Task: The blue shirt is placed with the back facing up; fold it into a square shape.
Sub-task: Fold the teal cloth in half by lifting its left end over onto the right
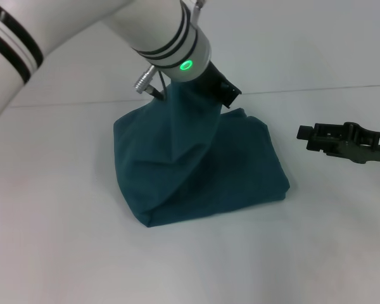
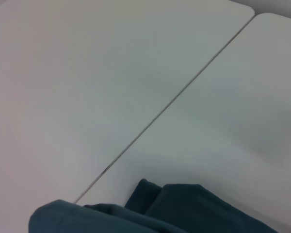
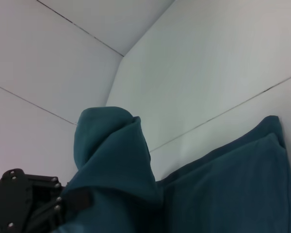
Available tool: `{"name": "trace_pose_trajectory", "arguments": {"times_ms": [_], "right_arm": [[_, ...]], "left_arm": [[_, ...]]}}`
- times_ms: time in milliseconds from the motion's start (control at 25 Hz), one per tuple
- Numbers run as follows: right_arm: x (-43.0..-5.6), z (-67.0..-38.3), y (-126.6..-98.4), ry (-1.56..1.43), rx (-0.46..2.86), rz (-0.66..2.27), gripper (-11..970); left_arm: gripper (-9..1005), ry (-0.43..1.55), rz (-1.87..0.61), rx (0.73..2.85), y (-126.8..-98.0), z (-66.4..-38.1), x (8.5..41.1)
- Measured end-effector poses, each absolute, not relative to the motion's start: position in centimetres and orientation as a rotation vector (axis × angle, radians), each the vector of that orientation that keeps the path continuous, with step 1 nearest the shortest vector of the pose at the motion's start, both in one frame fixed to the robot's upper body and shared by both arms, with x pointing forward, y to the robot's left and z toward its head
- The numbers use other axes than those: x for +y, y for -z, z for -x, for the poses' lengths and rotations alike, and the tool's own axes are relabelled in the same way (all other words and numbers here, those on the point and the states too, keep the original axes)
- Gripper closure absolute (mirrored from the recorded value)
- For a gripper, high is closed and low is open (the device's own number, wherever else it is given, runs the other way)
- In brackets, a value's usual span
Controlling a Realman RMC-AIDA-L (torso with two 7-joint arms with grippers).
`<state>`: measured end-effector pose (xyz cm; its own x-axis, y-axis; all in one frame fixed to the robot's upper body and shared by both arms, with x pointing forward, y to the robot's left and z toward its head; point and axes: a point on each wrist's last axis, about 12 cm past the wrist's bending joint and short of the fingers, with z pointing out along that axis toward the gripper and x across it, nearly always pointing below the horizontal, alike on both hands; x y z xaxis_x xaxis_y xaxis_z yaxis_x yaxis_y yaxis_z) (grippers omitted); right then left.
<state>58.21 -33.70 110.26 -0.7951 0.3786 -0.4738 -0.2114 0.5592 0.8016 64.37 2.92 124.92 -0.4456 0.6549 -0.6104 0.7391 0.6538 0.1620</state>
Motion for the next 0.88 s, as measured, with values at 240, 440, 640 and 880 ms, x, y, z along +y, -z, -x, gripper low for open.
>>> {"name": "trace_pose_trajectory", "arguments": {"times_ms": [240, 440, 640, 880], "right_arm": [[-33.7, -58.3, -110.2, -1.222, 2.171, -0.139, 390], [-33.8, -58.3, -110.2, -1.219, 2.171, -0.141, 390], [-33.8, -58.3, -110.2, -1.214, 2.172, -0.143, 390], [-33.9, -58.3, -110.1, -1.2, 2.186, -0.141, 390]], "left_arm": [[963, 0.148, -1.112, 2.191, -124.3, -64.4, 2.1], [954, 0.164, -1.146, 2.174, -123.8, -64.4, 1.9], [939, 0.114, -1.217, 2.094, -123.3, -63.9, 1.0], [668, 0.135, -1.206, 2.025, -123.9, -63.8, 0.6]]}}
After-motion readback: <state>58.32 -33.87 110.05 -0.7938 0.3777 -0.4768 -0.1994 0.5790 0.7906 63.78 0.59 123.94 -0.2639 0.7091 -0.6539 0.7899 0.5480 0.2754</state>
